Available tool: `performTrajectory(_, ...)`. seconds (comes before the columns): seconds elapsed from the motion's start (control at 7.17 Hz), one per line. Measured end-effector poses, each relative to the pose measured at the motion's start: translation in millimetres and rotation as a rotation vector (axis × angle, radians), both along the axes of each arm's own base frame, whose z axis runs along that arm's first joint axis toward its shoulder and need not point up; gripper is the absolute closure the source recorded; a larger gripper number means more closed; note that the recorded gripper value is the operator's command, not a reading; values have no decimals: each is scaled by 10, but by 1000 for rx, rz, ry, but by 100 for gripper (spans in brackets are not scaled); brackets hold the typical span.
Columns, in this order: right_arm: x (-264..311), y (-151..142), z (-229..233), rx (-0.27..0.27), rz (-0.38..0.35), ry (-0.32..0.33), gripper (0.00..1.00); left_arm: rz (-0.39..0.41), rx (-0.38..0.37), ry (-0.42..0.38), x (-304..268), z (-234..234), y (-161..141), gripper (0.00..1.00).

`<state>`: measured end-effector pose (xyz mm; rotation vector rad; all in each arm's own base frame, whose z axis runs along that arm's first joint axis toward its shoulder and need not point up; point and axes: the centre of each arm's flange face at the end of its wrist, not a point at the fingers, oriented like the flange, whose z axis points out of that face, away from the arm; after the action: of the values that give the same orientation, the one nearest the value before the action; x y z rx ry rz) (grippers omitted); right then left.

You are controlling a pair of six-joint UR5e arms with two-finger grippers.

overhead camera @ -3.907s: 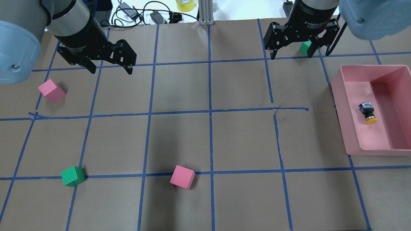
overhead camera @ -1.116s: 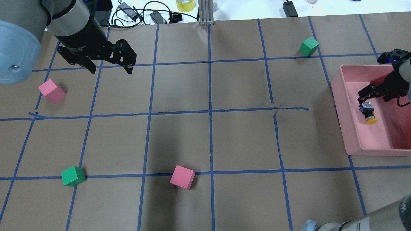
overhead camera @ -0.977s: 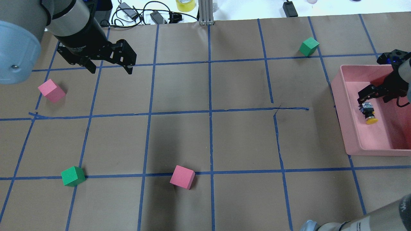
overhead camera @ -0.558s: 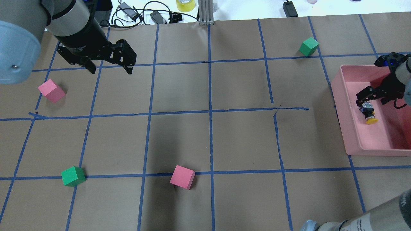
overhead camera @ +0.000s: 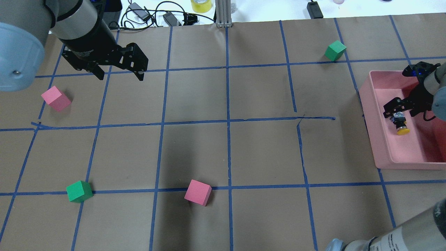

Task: Align button upright
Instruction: 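Lower the right gripper and close it on the switch's blue body, then lift the switch out of the pink tray with the right gripper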

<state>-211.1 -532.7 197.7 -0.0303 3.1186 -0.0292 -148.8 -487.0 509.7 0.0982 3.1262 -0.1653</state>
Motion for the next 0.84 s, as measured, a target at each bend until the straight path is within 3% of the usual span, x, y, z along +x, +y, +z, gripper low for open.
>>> performTrajectory(0.14, 11, 15, -32, 6, -9, -5, 7, 0, 0, 0, 0, 1, 1, 0)
performTrajectory(0.7, 25, 35, -67, 11, -17, -8, 74, 0, 0, 0, 0, 2, 1, 0)
performTrajectory(0.84, 25, 37, -62, 13, -18, -8, 83, 0, 0, 0, 0, 2, 1, 0)
